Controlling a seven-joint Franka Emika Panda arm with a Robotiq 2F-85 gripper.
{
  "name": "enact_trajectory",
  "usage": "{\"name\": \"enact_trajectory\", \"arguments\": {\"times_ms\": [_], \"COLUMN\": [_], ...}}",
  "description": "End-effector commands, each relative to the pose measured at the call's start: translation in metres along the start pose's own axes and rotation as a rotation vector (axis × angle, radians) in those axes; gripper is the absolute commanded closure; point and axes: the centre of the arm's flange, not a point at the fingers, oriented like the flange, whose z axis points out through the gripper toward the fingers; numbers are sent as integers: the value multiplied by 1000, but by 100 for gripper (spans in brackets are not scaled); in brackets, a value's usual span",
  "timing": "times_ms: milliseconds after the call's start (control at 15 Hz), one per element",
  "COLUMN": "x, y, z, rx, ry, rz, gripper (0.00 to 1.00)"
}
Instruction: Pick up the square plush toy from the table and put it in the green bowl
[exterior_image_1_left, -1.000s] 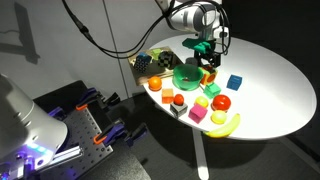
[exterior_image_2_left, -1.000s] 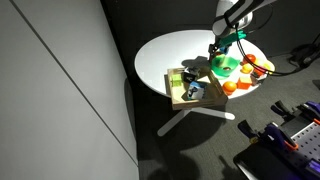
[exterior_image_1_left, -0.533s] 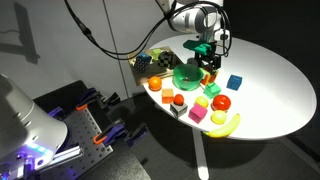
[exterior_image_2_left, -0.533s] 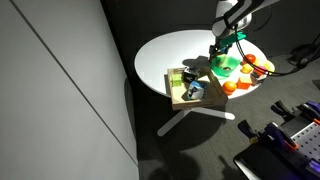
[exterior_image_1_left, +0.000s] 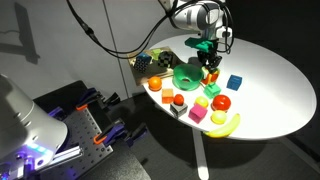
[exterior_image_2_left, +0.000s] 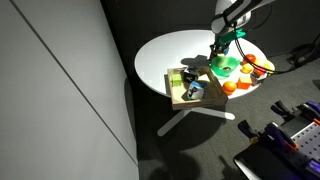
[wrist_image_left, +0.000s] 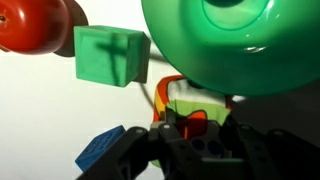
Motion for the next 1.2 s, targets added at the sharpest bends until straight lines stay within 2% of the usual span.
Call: {"name": "enact_trajectory", "arguments": {"times_ms": [0,267,733,1133], "x": [9,7,-11,-42], "y": [3,4,5,15], "z": [-17,-34,-82,-114], "rx": [5,15,38,54], "ry": [6,23,34,47], "rz": [24,17,-13,-40], "gripper": [81,92,91,91]}}
